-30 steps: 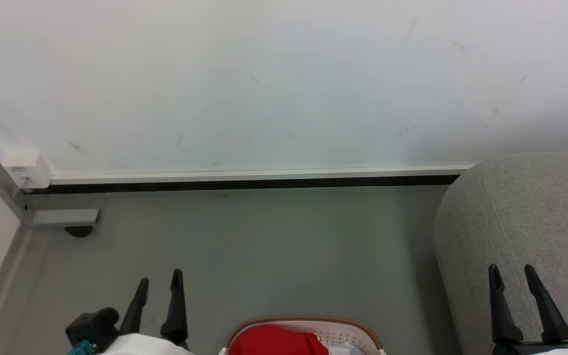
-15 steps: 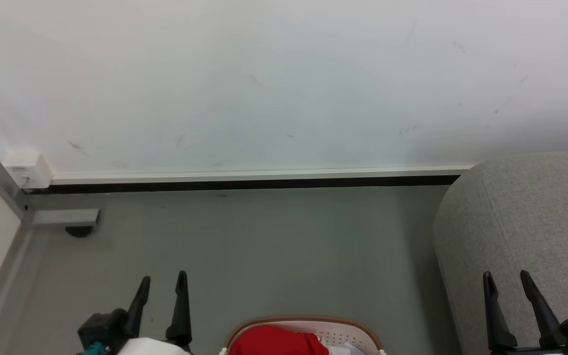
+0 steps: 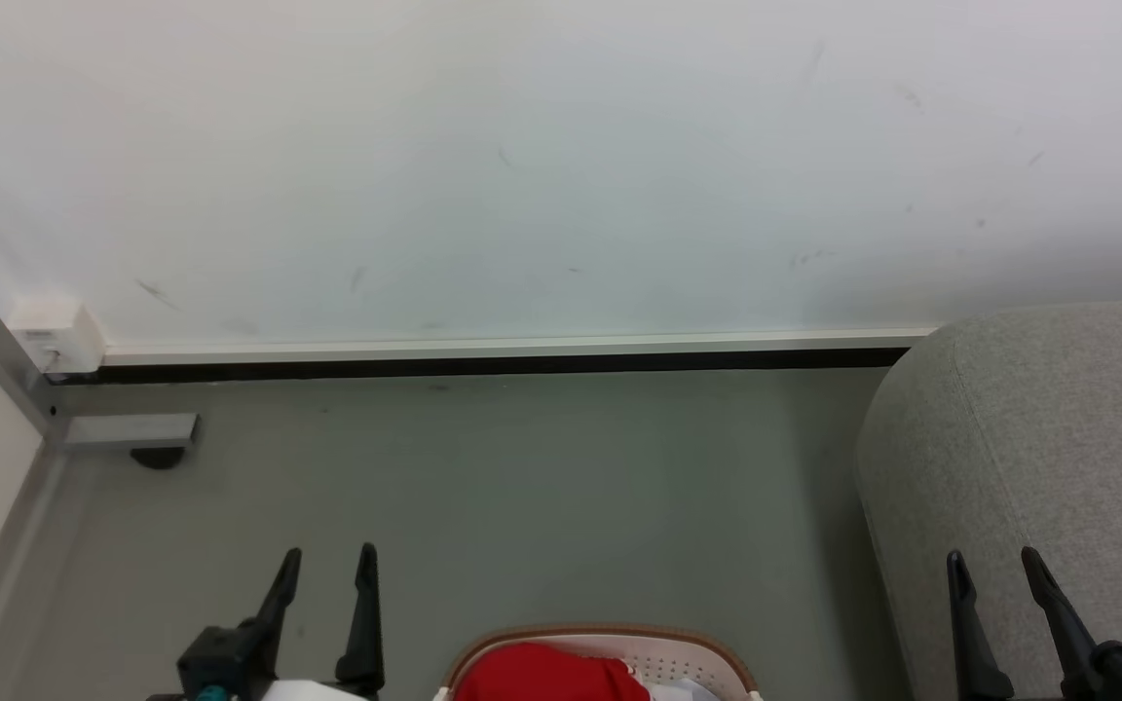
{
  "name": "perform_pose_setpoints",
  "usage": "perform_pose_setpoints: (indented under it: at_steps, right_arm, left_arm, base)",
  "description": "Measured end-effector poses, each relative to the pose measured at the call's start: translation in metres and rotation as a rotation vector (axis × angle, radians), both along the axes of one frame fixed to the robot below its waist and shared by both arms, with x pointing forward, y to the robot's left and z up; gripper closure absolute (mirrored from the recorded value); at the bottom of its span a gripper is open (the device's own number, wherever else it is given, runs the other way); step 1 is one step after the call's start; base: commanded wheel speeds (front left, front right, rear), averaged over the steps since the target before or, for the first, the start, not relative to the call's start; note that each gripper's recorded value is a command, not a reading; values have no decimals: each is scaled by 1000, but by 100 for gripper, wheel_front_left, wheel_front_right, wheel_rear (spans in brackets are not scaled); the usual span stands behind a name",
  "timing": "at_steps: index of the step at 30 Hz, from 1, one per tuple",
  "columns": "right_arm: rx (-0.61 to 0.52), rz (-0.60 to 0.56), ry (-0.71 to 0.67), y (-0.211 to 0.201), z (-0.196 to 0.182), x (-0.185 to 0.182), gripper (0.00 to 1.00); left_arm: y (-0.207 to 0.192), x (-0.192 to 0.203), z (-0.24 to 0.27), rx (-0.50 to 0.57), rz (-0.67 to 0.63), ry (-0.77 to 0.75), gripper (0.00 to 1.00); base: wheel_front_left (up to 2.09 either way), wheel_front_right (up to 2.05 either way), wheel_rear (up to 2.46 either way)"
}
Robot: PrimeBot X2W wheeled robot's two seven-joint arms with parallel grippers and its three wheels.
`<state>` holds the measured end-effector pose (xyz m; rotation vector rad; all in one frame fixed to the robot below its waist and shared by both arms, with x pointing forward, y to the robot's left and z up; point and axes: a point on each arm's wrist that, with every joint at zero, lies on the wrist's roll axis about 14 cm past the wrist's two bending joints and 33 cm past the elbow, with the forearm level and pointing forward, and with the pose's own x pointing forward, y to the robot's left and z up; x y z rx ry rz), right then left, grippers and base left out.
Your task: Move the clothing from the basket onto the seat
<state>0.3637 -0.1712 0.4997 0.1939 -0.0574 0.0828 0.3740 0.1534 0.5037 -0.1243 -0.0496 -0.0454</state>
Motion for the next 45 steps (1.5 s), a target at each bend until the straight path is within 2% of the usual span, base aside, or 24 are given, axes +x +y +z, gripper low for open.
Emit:
perform_pose_setpoints:
  at_steps: [14,28,34,45]
  right_arm:
    - [-78,3,27,1,-11,-2,0]
    - [-66,-17,28,-4,-11,1,0]
    - [-65,-28,38,-8,-14,13,0]
    - [-70,-38,84,-14,-37,54,0]
  left_arm:
    - [-5,-2,-5,80,-25,-5,0]
    - [-18,6,-13,50,-71,18,0]
    - [-54,22,-33,45,-203,78,0]
    - [-138,48,-114,179,-549,332,0]
  base:
    - [0,0,0]
    - [0,0,0]
    - [0,0,0]
    - [0,0,0]
